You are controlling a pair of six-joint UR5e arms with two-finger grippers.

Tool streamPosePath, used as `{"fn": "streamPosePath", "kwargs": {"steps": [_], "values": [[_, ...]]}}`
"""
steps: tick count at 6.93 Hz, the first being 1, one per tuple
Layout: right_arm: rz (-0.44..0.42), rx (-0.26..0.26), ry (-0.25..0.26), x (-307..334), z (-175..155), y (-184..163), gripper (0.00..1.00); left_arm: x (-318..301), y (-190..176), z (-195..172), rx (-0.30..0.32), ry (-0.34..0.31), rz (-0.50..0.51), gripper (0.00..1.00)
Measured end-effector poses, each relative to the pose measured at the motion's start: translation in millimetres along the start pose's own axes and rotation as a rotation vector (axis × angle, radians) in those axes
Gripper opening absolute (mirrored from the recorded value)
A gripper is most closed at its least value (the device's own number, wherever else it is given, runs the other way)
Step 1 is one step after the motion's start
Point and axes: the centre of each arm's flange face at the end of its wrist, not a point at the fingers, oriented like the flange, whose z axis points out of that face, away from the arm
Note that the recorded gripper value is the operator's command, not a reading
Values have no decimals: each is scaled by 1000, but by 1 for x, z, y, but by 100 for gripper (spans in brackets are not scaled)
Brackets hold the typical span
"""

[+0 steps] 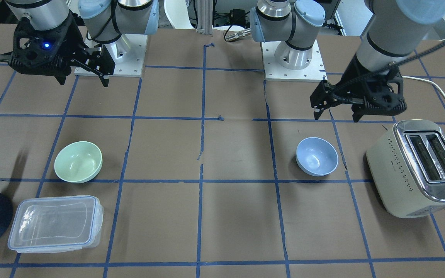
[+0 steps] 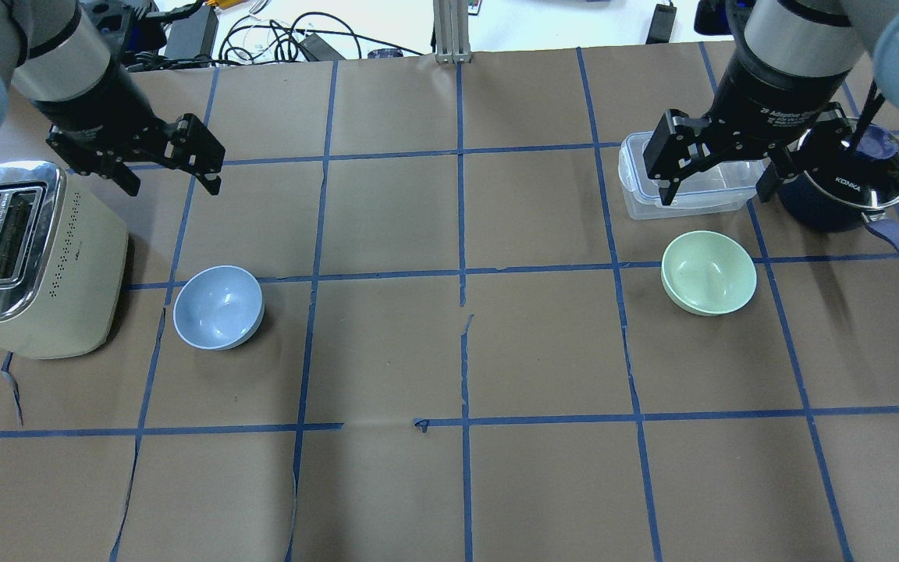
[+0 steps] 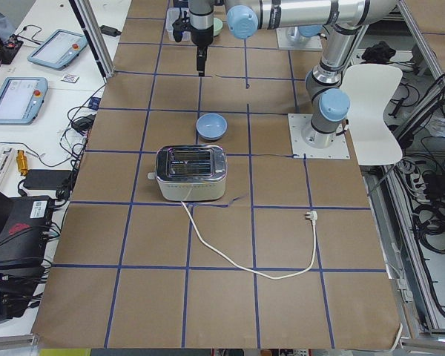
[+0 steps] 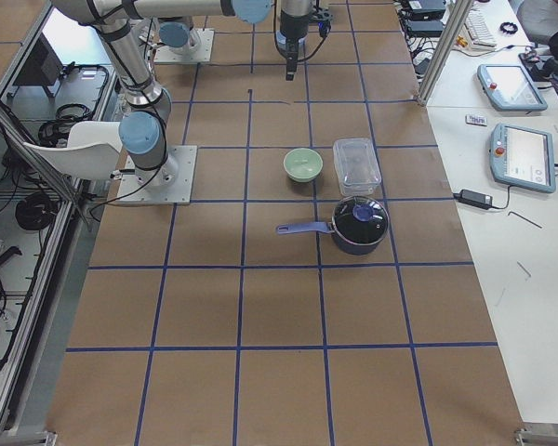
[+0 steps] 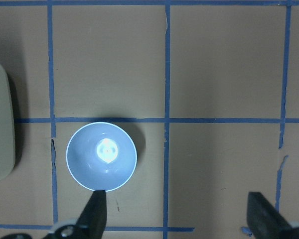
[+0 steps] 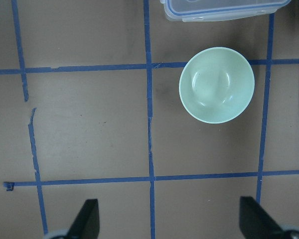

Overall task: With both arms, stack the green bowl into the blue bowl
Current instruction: 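Lower left gripper to blue bowl rim while right gripper descends to green bowl, then grasp blue bowl rim with left gripper while right gripper grasps green bowl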

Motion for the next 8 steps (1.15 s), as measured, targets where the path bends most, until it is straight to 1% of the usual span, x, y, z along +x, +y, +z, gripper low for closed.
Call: {"fn": "streamPosePath", "kwargs": {"steps": [1, 2, 3, 4, 5, 6, 7, 8], "values": [[1, -4, 0, 0, 1, 0, 100, -48, 6, 49, -22, 11, -1, 100], [3, -14, 0, 0, 3, 1, 100, -82, 14, 105, -24, 16, -11, 100], [4, -20, 1, 0, 5, 0, 100, -95, 23, 150, -19, 14, -27, 100], [5, -22, 1, 0, 8, -2, 100, -97, 30, 180, -28, 17, -37, 98], [6, -31, 2, -1, 13, -5, 100, -98, 32, 197, -37, 20, -40, 97], [6, -55, 2, -1, 24, -12, 100, -99, 28, 212, -41, 22, -41, 64], [10, -83, 2, 1, 39, -21, 100, -101, 25, 225, -45, 23, -37, 34], [20, -96, 2, 7, 55, -34, 100, -102, 23, 236, -52, 26, -25, 7]]}}
